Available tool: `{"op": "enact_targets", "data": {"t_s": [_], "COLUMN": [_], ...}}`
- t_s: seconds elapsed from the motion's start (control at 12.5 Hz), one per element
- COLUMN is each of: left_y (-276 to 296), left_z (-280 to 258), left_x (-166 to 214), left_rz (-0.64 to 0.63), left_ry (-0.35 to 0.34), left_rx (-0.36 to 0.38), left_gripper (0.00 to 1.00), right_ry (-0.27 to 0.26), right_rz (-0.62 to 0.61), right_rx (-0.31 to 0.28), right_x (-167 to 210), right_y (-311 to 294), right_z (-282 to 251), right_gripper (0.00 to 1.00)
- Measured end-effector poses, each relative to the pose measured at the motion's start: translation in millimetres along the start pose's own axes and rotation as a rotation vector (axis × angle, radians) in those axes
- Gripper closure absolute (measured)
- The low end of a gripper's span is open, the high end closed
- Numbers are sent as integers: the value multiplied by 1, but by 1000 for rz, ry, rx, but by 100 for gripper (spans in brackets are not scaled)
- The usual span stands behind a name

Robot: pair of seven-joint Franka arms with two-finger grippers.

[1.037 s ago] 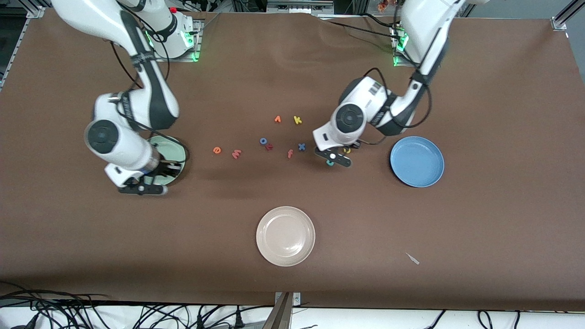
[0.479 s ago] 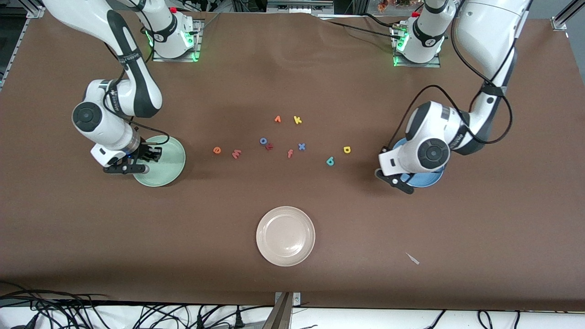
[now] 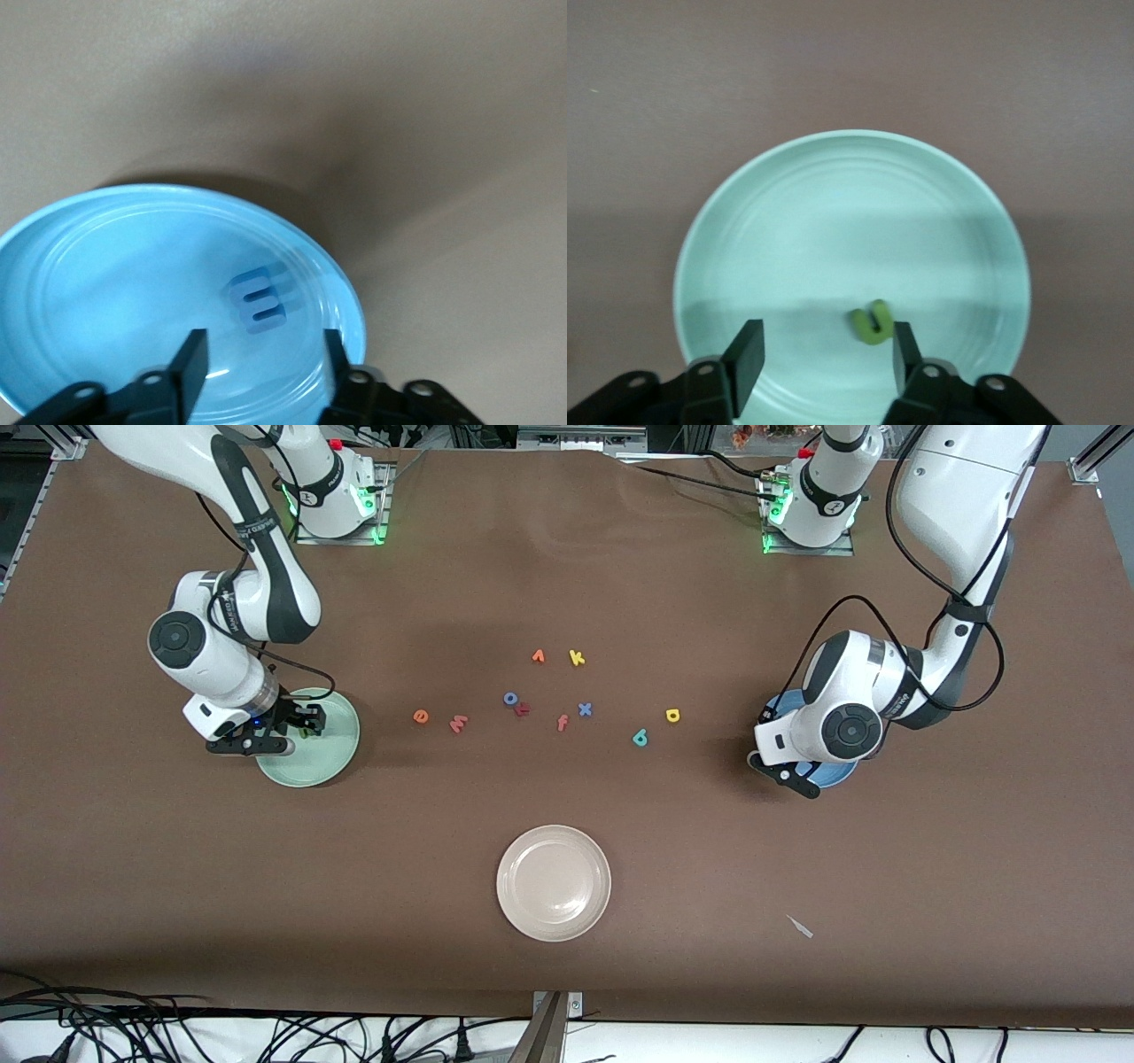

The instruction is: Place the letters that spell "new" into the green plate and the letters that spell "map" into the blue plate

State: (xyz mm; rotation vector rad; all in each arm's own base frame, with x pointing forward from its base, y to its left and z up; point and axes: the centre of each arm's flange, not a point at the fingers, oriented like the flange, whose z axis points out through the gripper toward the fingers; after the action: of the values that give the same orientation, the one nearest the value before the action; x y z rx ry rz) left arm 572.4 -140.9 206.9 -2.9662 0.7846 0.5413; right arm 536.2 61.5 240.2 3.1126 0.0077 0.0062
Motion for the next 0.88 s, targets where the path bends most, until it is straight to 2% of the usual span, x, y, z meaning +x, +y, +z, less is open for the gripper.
{"op": "enact_targets", "data": {"t_s": [0.08,0.24,0.48,0.64,0.8,0.88], "left_y": [8,58,139,175,208,218], "left_z": [-5,-25,-38,-24,-1,11], "left_x": [2,12,24,31,37,37], "left_rz": [4,-57,-221,-346,-415,-417], "left_ry": [14,55,136,163,172,170], "left_rx": [1,-8,-38,-59,-64,-46], "left_gripper": [24,1,0,0,4,13], "right_ry": [4,6,-1,5,20,28], "right_rz": [27,91,188,220,232,232], "right_rx": [11,38,68,77,83,86], "right_x": [-2,-11,-27,-34,-40,-43], "right_y": [-19,-68,-129,-150,-165,-172], "right_z": [-3,-9,-14,-11,2,12], "right_gripper": [30,29,29,29,29,29]}}
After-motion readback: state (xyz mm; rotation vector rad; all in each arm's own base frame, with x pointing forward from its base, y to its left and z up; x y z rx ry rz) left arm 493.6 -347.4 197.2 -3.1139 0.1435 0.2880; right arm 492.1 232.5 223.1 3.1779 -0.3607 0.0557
